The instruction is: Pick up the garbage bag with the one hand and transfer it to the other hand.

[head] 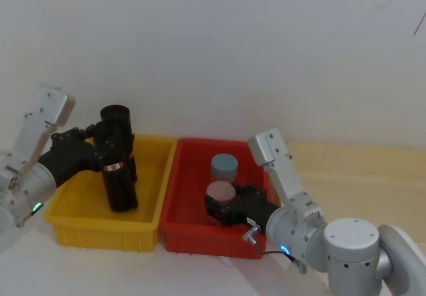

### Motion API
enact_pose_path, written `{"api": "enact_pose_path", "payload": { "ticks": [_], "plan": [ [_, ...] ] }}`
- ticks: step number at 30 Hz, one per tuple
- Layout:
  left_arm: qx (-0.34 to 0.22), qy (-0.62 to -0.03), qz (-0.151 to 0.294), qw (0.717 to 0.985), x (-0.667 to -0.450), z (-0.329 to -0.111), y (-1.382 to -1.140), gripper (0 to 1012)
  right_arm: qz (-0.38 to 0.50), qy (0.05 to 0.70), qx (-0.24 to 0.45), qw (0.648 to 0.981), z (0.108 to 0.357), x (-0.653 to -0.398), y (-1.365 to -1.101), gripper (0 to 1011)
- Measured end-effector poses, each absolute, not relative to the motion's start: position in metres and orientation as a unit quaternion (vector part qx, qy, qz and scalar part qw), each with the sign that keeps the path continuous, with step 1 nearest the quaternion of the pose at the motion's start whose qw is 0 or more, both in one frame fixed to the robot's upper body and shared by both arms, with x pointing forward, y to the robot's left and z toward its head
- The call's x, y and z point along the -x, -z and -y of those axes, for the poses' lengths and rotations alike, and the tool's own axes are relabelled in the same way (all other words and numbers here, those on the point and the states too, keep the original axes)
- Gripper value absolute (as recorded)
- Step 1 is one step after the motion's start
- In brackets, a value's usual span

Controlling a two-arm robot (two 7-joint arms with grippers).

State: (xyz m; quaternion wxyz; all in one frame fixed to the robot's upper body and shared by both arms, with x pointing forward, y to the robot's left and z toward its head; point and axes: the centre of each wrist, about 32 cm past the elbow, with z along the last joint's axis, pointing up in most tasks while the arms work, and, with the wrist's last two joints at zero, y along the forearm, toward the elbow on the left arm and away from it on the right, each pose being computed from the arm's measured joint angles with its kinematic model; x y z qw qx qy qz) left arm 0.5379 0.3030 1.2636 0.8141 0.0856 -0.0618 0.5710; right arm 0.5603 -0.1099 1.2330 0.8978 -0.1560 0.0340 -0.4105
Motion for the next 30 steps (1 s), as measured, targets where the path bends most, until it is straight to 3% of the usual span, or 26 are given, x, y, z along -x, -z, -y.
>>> {"api": "enact_pose_path", "payload": {
  "ticks": [30],
  "plan": [
    [-0.086, -0.571, 0.062, 0.814, -0.5379, -0.3030, -1.2636, 252, -0.035, 0.410, 0.156, 0.898, 0.1098, -0.5603, -1.2327, 663]
  ]
}}
